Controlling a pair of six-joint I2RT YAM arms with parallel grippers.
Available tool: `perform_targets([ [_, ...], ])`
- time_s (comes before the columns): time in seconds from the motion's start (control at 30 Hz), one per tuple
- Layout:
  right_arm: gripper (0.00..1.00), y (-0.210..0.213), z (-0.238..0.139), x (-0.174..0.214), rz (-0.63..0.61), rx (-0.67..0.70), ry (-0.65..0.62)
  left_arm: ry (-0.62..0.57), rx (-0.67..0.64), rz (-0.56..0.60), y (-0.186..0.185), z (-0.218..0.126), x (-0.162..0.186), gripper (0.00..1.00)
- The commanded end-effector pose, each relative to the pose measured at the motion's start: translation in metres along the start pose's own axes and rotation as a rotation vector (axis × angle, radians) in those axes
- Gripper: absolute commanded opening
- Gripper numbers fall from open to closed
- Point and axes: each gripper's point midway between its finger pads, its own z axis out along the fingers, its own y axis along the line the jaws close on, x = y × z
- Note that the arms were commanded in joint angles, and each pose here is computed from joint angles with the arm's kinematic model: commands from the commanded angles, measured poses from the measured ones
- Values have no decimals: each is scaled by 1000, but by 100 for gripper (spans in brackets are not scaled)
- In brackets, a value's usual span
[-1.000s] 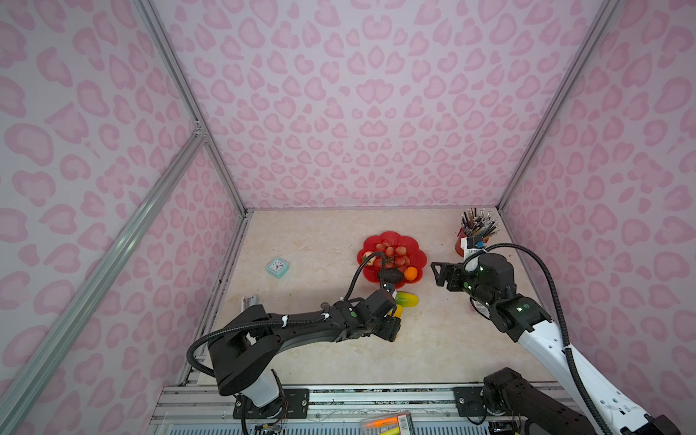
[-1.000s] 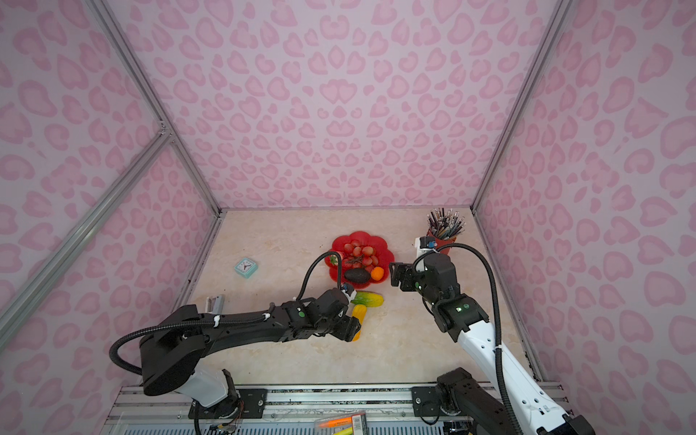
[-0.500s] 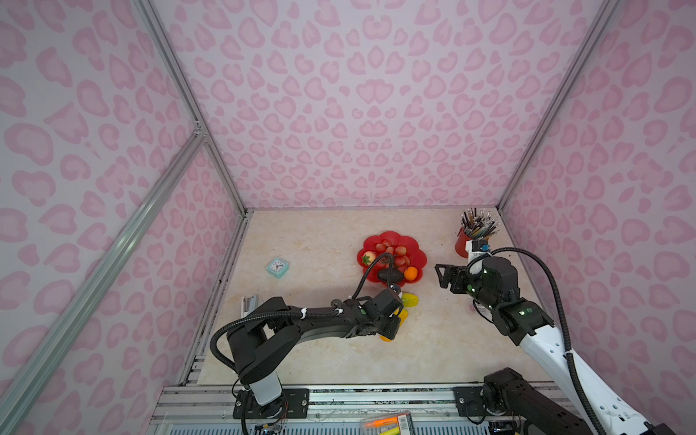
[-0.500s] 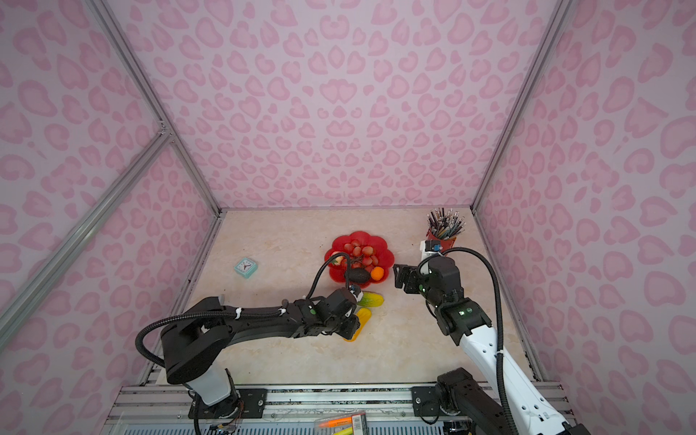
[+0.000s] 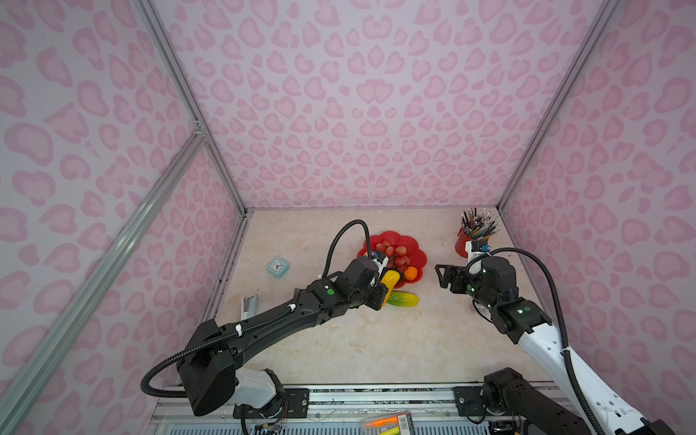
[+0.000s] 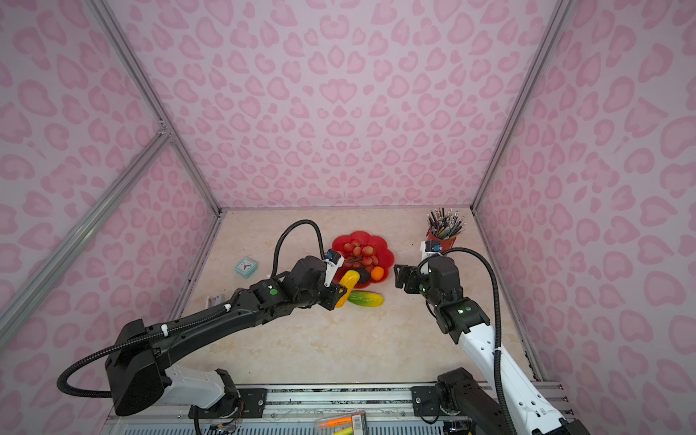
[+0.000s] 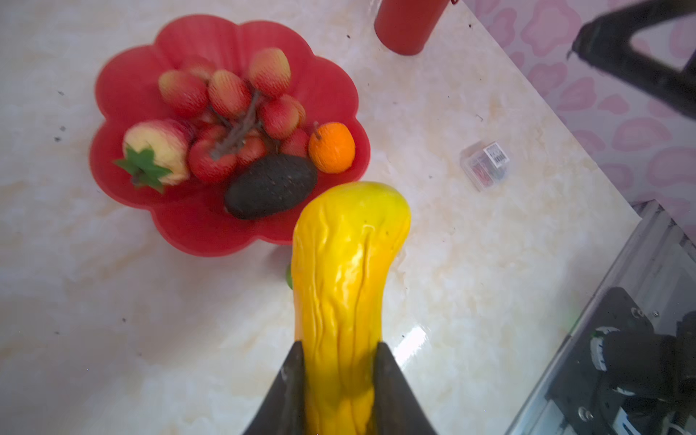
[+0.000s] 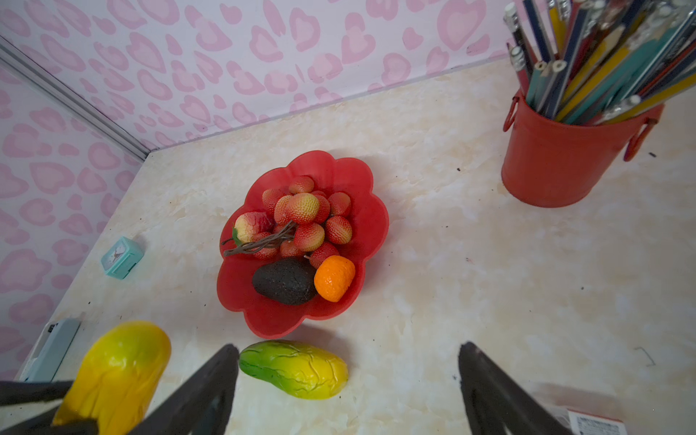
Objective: Place and organize the fake fruits in the fruit bowl
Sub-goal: 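Grasp the yellow squash with the left gripper and place it in the bowl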
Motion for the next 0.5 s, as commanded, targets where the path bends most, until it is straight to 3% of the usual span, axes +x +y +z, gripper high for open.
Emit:
perform_targets([
  [0.0,91,1,0,-3,3,-10,-16,36,40,182,-2,10,-12,29],
  [0.2,91,-4,-8,-5,-11,7,-26,129,-16,370,13,51,-19,26],
  [0.47,91,-11,-11,-3,-13,17,-26,175,-132,431,49,97,-33,27],
])
